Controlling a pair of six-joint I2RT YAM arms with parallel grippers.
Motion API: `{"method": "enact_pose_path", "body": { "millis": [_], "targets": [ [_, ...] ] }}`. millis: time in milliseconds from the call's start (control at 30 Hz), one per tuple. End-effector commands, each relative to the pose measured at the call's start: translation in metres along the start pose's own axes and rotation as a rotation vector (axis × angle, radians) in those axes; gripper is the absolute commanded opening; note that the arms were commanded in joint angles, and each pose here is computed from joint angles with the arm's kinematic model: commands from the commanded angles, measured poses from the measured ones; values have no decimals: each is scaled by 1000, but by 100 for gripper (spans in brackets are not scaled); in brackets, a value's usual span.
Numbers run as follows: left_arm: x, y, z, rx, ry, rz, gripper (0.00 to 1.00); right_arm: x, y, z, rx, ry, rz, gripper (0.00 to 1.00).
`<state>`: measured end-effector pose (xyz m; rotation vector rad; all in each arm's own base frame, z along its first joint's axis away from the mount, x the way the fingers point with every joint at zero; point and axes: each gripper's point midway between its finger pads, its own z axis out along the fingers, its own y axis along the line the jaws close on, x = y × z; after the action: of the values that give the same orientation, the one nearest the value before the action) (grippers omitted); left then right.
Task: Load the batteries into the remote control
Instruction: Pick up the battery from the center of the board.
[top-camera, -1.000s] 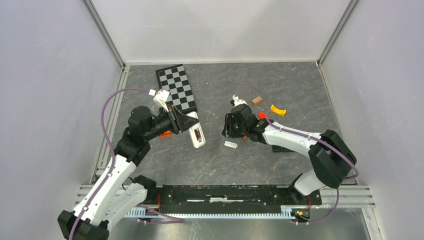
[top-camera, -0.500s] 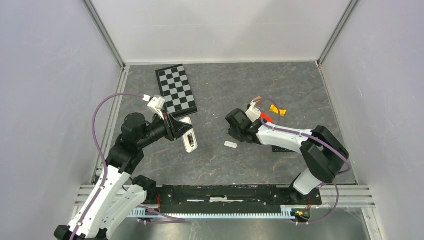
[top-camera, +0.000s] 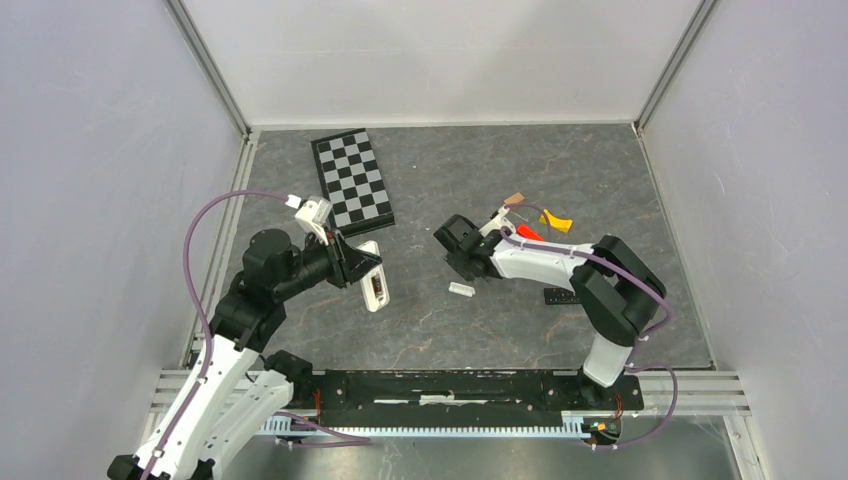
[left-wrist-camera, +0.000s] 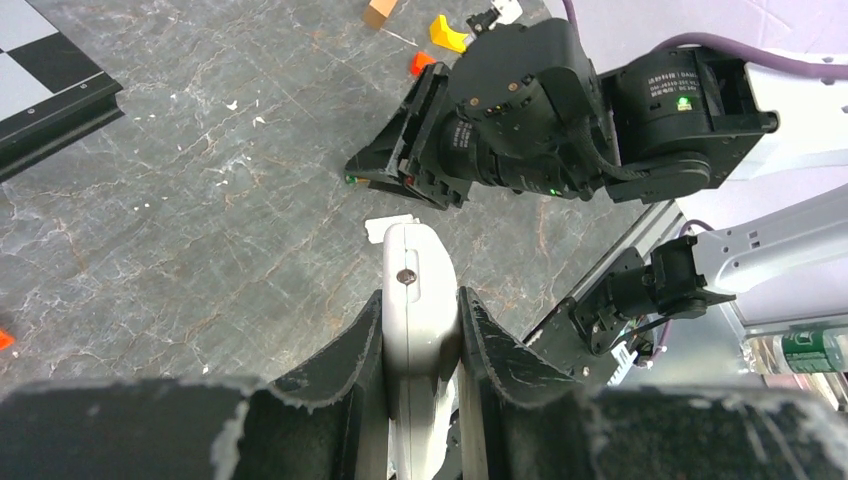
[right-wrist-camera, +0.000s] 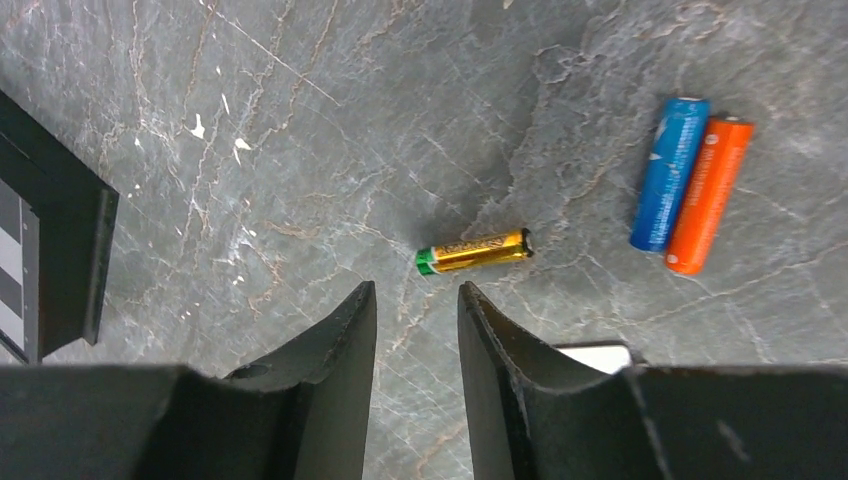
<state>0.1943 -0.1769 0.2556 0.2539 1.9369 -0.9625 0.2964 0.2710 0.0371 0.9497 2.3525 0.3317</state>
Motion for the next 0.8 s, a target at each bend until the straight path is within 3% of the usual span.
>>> {"method": "enact_pose_path", "body": {
  "millis": [0, 267, 767],
  "targets": [
    [-8, 0, -2, -2, -28, 55, 3, -10, 13, 2, 32, -57, 82, 40],
    [-7, 2, -4, -16, -28, 54, 2, -19, 7, 4, 147, -119, 150, 40],
    [-8, 4, -4, -28, -28, 59, 2, 0, 2, -4, 195, -3, 227, 37]
  ]
}}
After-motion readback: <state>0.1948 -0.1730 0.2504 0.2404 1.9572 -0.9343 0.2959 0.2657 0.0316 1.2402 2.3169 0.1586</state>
